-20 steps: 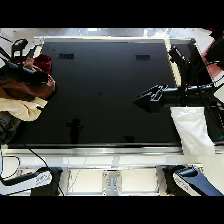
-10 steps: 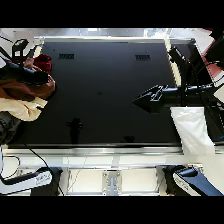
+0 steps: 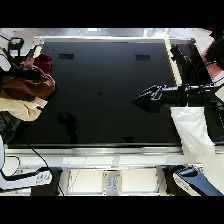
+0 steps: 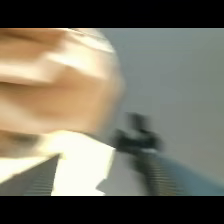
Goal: Fold the shirts.
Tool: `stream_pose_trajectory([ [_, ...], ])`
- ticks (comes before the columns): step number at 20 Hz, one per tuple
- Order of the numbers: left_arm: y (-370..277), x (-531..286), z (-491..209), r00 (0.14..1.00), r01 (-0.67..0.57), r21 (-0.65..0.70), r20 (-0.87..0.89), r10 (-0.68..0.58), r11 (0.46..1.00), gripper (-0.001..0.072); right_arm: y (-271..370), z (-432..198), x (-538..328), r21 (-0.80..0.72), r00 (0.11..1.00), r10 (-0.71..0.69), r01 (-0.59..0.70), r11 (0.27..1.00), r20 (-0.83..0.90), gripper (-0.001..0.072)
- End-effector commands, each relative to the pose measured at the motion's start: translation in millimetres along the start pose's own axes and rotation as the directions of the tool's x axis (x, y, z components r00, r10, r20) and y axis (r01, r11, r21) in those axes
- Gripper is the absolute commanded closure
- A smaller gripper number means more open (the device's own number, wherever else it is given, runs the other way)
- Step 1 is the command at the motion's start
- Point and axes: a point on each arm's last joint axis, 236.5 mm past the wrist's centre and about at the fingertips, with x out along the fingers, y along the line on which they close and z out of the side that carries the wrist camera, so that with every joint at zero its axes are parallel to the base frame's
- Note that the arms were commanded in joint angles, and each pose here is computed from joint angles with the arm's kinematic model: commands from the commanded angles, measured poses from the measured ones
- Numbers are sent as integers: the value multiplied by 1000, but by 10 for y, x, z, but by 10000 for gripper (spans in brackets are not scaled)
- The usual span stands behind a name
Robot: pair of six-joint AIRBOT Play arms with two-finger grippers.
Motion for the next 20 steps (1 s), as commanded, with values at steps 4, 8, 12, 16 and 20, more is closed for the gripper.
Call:
stream_pose_trajectory([
  [4, 1756, -212, 147, 833, -466, -348, 137, 535, 814, 11, 249, 204, -56, 36, 994, 85, -88, 995, 68, 265],
  [8, 2238, 328, -660, 877, -377, -692, -55, 477, 615, 11, 231, 394, -112, 16, 990, 56, -59, 998, 131, 265],
  [12, 1996, 1096, -1148, 953, -284, -710, -139, 268, 644, 11, 135, 563, -137, 24, 979, 15, -20, 1000, 202, 264],
  [16, 1719, 1598, -1190, 983, -177, -761, -99, 157, 624, 11, 72, 703, -171, 33, 965, -11, 3, 999, 262, 264],
  [20, 1661, 1817, -1251, 986, -161, -774, -93, 141, 612, 293, 67, 798, -199, 44, 953, -13, 0, 999, 302, 265],
])
